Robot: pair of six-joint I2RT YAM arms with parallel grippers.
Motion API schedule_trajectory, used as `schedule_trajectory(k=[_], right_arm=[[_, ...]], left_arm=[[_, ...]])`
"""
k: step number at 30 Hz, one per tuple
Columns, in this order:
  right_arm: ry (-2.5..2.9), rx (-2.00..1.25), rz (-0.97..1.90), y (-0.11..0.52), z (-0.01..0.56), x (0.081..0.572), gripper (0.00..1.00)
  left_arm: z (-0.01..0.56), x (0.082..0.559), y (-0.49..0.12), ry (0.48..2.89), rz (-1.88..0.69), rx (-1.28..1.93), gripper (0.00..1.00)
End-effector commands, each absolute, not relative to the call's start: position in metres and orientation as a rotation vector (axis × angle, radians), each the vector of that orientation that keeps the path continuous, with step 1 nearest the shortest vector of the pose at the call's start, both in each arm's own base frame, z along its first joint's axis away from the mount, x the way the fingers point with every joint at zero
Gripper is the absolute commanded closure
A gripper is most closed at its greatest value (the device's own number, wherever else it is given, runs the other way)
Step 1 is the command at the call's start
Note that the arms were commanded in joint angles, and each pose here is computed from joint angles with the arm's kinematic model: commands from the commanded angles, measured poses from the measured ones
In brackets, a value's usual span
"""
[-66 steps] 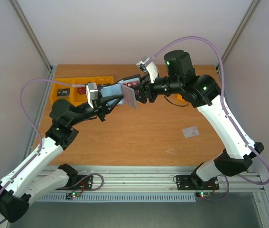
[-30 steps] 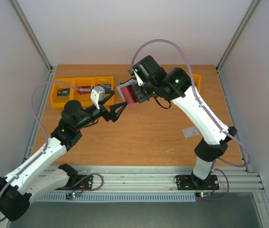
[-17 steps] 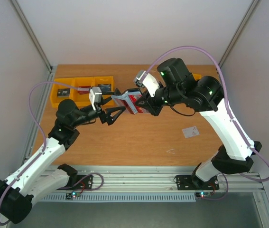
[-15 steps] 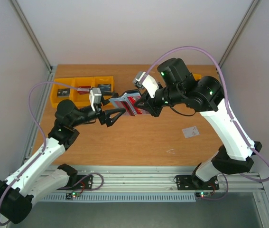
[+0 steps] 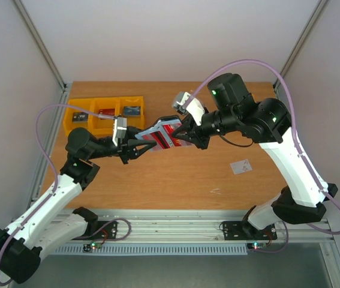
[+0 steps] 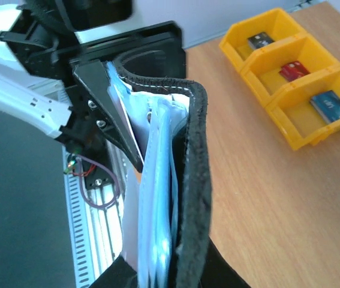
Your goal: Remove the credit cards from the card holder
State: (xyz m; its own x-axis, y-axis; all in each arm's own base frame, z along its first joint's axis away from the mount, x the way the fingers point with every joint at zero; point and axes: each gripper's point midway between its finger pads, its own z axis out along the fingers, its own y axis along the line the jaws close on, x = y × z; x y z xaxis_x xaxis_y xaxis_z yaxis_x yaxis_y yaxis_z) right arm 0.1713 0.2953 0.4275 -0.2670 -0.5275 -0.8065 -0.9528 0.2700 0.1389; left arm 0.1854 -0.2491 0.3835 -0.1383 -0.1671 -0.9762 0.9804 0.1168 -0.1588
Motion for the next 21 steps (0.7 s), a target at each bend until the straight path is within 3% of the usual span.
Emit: schedule_trajectory(k=[1,3,6,7,9,12,16,21], right_arm=[[1.831,-1.292,0.882,0.294,0.444,0.174,0.99],[1.85,-1.277,0.88,0.293,0.441,0.178,0.99],[1.879,-1.24,0.848,0.289,0.439,0.185,0.98],[1.888,-1.215,0.821,0.286,0.439,0.19,0.93],[1.918,-1.128,0.743,0.276,0.44,0.204,0.63],[1.962,-0.966,0.608,0.252,0.445,0.227,0.45],[2.004,-0.838,0.529,0.236,0.45,0.238,0.45],[1.977,-1.109,0.84,0.294,0.438,0.195,0.55]], left_arm=[[0.405,0.174,-0.245,1.152,-1.268,0.96,0.84],[0.406,0.175,-0.245,1.155,-1.268,0.957,0.97],[0.404,0.178,-0.245,1.195,-1.282,0.93,1.0],[0.402,0.18,-0.245,1.216,-1.288,0.913,1.0],[0.397,0.187,-0.244,1.278,-1.299,0.855,1.0],[0.386,0.22,-0.236,1.413,-1.199,0.667,1.0],[0.357,0.27,-0.212,1.601,-0.961,0.407,1.0],[0.346,0.28,-0.206,1.616,-0.799,0.43,1.0]])
